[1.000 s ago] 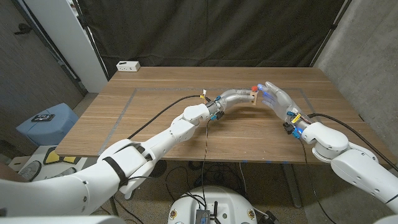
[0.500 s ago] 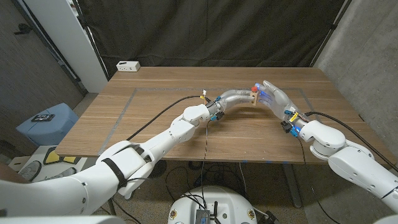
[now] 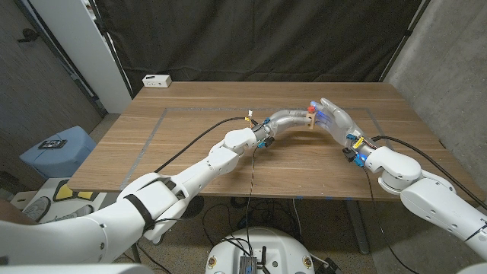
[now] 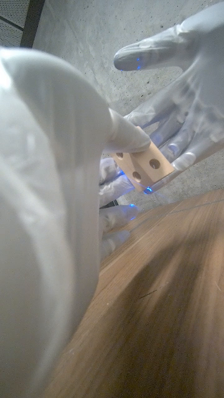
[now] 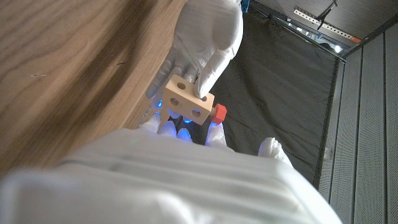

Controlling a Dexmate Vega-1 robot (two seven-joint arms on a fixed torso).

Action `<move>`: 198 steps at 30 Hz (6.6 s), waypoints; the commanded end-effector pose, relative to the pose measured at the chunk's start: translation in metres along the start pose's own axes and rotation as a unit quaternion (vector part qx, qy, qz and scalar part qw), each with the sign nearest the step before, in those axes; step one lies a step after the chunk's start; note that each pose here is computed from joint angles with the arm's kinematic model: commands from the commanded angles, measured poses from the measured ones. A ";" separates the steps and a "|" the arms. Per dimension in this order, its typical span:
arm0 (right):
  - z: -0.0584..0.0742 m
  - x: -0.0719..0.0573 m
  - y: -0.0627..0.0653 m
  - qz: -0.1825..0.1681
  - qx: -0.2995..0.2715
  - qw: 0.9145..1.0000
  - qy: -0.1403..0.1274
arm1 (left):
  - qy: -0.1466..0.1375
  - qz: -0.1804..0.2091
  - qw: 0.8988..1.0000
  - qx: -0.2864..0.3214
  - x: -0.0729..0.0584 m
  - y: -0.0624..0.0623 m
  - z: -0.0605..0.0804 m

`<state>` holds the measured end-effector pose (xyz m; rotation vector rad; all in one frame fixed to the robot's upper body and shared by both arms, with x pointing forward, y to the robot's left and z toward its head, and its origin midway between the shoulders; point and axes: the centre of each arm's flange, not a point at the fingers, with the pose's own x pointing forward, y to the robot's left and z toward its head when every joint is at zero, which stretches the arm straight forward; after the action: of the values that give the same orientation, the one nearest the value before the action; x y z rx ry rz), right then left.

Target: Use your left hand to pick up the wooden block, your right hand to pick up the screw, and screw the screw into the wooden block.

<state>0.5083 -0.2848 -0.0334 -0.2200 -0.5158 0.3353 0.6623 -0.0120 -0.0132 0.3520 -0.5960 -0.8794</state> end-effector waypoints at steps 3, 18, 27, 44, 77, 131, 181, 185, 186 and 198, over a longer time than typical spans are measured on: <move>0.001 -0.003 0.000 0.001 -0.001 1.000 0.001 | 0.000 0.000 1.000 0.000 0.000 -0.001 0.000; 0.004 -0.007 0.002 0.004 -0.005 1.000 0.002 | -0.002 -0.001 1.000 0.000 -0.001 -0.002 0.000; 0.004 -0.012 0.003 0.003 -0.006 1.000 0.005 | -0.002 -0.002 1.000 0.000 -0.003 -0.004 0.001; 0.002 -0.023 0.005 0.000 -0.006 1.000 0.011 | -0.004 -0.002 1.000 0.000 -0.005 -0.008 0.001; 0.007 -0.032 0.008 -0.002 -0.013 1.000 0.020 | -0.003 -0.001 1.000 -0.002 -0.005 -0.005 0.000; 0.005 -0.029 -0.012 -0.043 -0.012 0.999 0.030 | 0.002 -0.005 1.000 -0.001 0.004 0.005 -0.002; 0.003 -0.004 -0.013 -0.007 -0.010 1.000 0.008 | 0.002 -0.015 1.000 0.015 0.005 0.000 0.002; 0.003 -0.003 -0.012 -0.006 -0.009 1.000 0.006 | 0.002 -0.016 1.000 0.016 0.006 -0.001 0.002; 0.003 -0.003 -0.012 -0.005 -0.009 1.000 0.005 | 0.002 -0.016 1.000 0.015 0.006 -0.001 0.002; 0.002 -0.005 -0.011 -0.002 -0.008 1.000 0.006 | 0.002 -0.013 1.000 0.014 0.005 -0.003 0.002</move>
<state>0.5064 -0.2967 -0.0294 -0.2371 -0.5067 0.3178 0.6627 -0.0172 -0.0103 0.3898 -0.6024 -0.8988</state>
